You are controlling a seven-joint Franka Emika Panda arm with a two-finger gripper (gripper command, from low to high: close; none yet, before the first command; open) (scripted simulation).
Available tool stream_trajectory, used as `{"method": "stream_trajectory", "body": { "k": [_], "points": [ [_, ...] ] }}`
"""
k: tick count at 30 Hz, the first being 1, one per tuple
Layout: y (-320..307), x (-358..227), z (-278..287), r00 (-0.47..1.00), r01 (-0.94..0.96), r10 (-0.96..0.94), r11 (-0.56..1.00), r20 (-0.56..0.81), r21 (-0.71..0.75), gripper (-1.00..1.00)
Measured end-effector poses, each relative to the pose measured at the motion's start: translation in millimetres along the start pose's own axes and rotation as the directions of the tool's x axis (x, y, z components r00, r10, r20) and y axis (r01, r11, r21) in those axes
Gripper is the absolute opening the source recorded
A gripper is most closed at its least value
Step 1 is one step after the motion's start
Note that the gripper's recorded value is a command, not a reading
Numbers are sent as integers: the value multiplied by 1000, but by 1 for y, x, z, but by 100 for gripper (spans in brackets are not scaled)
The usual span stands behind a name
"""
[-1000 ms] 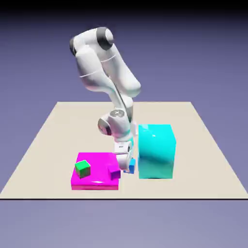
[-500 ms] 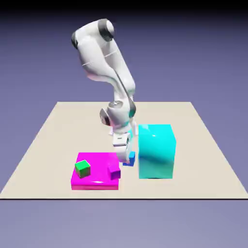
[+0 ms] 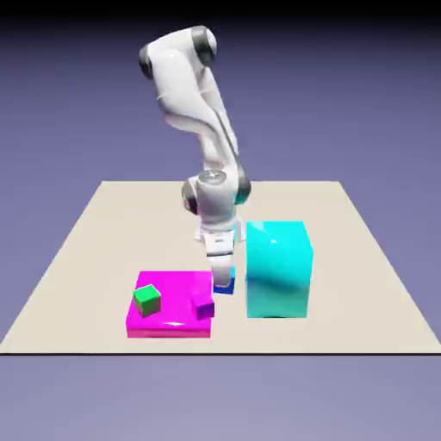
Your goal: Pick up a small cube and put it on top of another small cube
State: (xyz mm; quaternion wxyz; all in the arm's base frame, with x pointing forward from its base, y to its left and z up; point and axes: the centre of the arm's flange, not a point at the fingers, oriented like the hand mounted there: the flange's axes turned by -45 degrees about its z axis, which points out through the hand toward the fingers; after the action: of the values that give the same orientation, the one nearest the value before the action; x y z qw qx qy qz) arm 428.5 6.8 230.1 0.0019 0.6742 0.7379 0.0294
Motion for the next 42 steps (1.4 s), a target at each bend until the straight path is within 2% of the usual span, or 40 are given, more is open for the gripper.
{"method": "stream_trajectory", "body": {
  "k": [3,11,18,24,30,35,39,40,42],
  "points": [
    [25,6,-13,999,28,-28,1000,45,-5,-100],
    [35,-14,-10,951,-294,293,956,93,-10,-100],
    [36,-39,-15,801,-587,590,807,103,-59,-100],
    [31,-64,-24,581,-803,810,586,71,-110,-100],
    [27,-88,-41,308,-941,951,305,0,-144,-100],
    [0,-131,-41,11,-990,999,5,-41,-139,-100],
    [-31,-175,-42,-250,-958,966,-257,-70,-125,-100],
    [-32,-184,-49,-297,-944,951,-306,-89,-120,-100],
    [-12,-158,-60,-292,-947,949,-304,-122,-102,-100]
  ]
}}
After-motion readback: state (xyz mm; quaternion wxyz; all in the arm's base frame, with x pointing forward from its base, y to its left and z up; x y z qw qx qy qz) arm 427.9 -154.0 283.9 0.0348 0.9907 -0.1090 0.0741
